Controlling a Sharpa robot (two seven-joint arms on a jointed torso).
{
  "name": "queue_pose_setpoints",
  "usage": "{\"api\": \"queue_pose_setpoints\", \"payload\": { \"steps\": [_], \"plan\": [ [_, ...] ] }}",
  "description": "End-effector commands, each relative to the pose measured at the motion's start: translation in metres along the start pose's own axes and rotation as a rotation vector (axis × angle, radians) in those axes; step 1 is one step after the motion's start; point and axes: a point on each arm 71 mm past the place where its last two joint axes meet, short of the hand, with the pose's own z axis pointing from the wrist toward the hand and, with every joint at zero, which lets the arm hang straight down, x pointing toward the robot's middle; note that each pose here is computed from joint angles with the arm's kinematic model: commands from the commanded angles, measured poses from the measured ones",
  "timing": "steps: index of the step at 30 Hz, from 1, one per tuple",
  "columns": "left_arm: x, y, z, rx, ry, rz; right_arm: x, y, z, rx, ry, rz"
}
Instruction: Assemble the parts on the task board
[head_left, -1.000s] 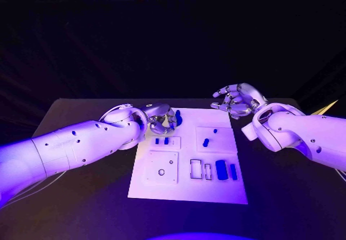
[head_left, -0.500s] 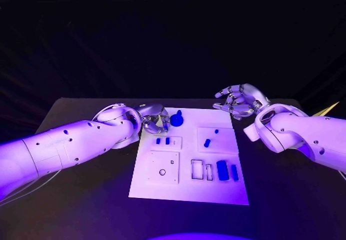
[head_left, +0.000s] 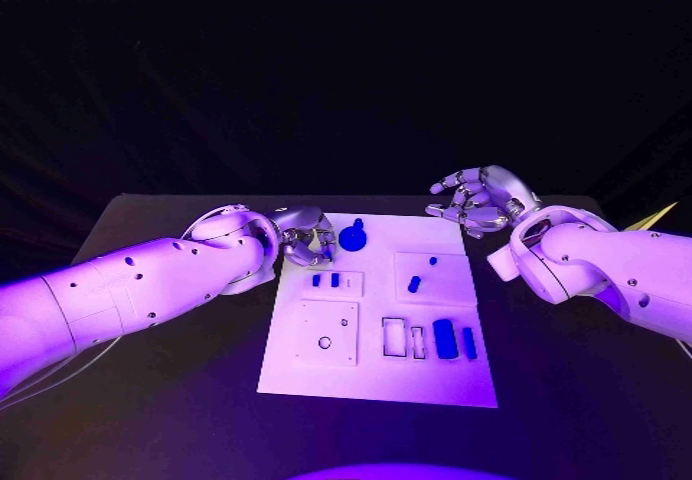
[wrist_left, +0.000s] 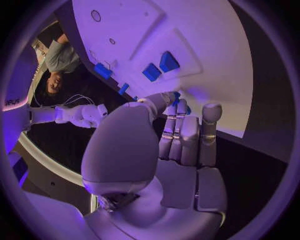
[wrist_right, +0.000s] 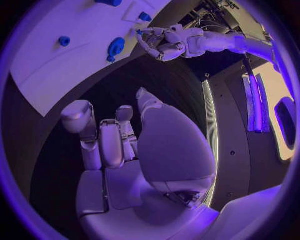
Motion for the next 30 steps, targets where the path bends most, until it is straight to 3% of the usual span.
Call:
{"api": "queue_pose_setpoints", "payload": {
  "steps": [1, 30],
  "plan": [
    [0.0004, -0.0015, 0.0011, 0.003, 0.006, -0.002, 0.0004, 0.0002, -0.0003, -0.003, 0.002, 0.000],
    [0.0064, -0.0037, 0.0065, 0.007, 0.044, -0.002, 0.0006, 0.0002, -0.0004, -0.003, 0.004, 0.001]
  ]
}}
